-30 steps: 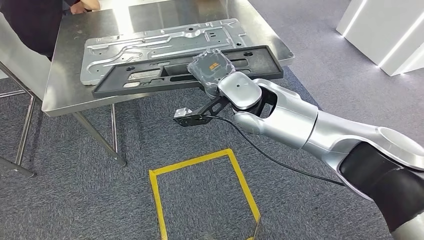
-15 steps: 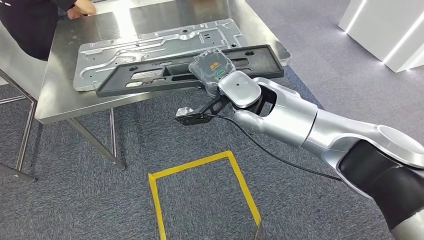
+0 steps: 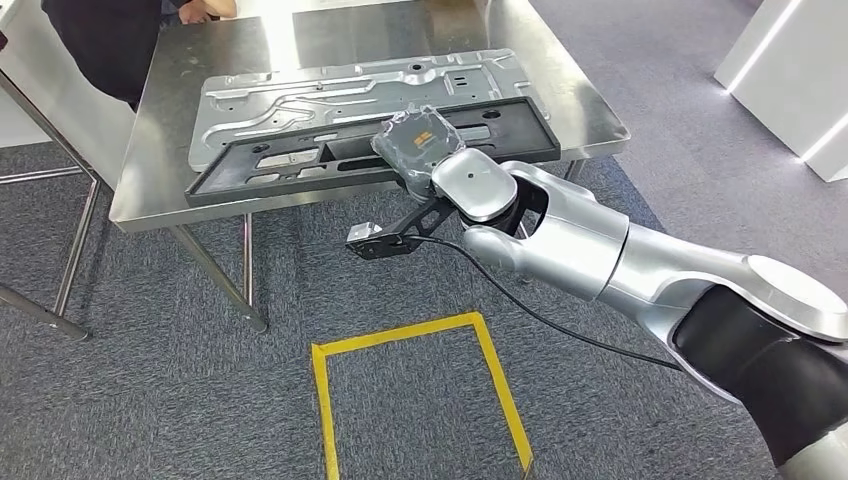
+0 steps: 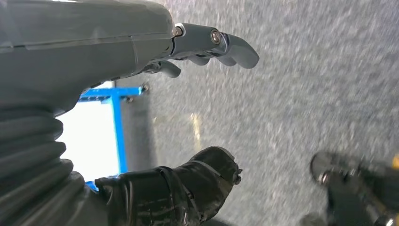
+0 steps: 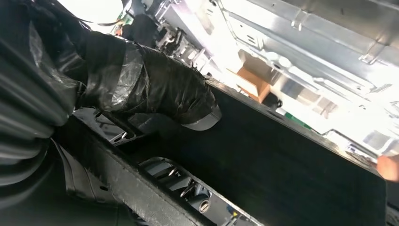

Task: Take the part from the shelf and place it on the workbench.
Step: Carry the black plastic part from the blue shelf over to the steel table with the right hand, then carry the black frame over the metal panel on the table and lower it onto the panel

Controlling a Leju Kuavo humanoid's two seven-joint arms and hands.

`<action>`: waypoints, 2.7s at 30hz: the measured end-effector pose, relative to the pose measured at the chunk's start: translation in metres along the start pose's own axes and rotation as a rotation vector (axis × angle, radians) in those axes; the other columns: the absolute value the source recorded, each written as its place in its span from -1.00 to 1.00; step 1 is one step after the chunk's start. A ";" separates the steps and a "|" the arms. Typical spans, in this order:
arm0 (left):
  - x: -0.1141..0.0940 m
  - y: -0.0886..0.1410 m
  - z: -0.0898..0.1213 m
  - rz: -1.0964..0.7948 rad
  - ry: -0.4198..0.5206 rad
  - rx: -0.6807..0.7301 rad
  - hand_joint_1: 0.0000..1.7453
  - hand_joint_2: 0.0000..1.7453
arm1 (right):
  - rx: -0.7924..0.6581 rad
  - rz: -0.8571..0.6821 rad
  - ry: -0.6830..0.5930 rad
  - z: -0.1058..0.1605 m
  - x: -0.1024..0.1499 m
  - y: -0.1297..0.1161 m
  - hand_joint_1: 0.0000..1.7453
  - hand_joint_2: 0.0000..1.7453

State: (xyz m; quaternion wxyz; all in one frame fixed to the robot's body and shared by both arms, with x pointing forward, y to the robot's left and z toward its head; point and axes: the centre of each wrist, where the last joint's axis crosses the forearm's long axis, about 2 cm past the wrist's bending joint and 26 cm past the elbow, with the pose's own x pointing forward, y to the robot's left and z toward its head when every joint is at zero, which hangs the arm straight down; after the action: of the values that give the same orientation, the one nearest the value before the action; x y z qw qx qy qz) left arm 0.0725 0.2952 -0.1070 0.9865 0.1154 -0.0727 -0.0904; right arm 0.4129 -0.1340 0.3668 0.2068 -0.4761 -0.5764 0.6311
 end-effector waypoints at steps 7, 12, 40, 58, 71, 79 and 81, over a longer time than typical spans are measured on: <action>-0.001 0.000 0.000 -0.001 0.002 0.002 -1.00 1.00 | -0.003 0.003 0.000 -0.001 -0.001 -0.002 1.00 1.00; -0.002 0.000 0.000 -0.002 0.005 0.004 -1.00 1.00 | 0.000 0.001 -0.001 -0.001 0.000 0.000 1.00 1.00; -0.001 0.001 0.000 -0.001 -0.006 0.023 -1.00 1.00 | -0.002 0.028 0.032 -0.004 -0.005 -0.009 1.00 1.00; -0.003 0.004 -0.001 -0.004 -0.005 0.035 -1.00 1.00 | 0.006 0.053 0.102 -0.002 -0.030 -0.023 1.00 1.00; -0.004 0.003 -0.001 -0.002 0.008 0.030 -1.00 1.00 | -0.005 0.054 0.090 -0.002 -0.028 -0.021 1.00 1.00; -0.005 0.005 -0.001 -0.001 0.009 0.031 -1.00 1.00 | 0.005 0.047 0.081 -0.002 -0.026 -0.016 1.00 1.00; -0.005 0.005 -0.001 0.000 0.007 0.031 -1.00 1.00 | 0.006 0.046 0.079 -0.002 -0.025 -0.015 1.00 1.00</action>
State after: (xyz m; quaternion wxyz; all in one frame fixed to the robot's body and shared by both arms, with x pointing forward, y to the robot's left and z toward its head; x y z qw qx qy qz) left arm 0.0690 0.3009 -0.1074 0.9849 0.1310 -0.0706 -0.0889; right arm 0.4215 -0.1499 0.3902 0.2161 -0.5134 -0.5547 0.6181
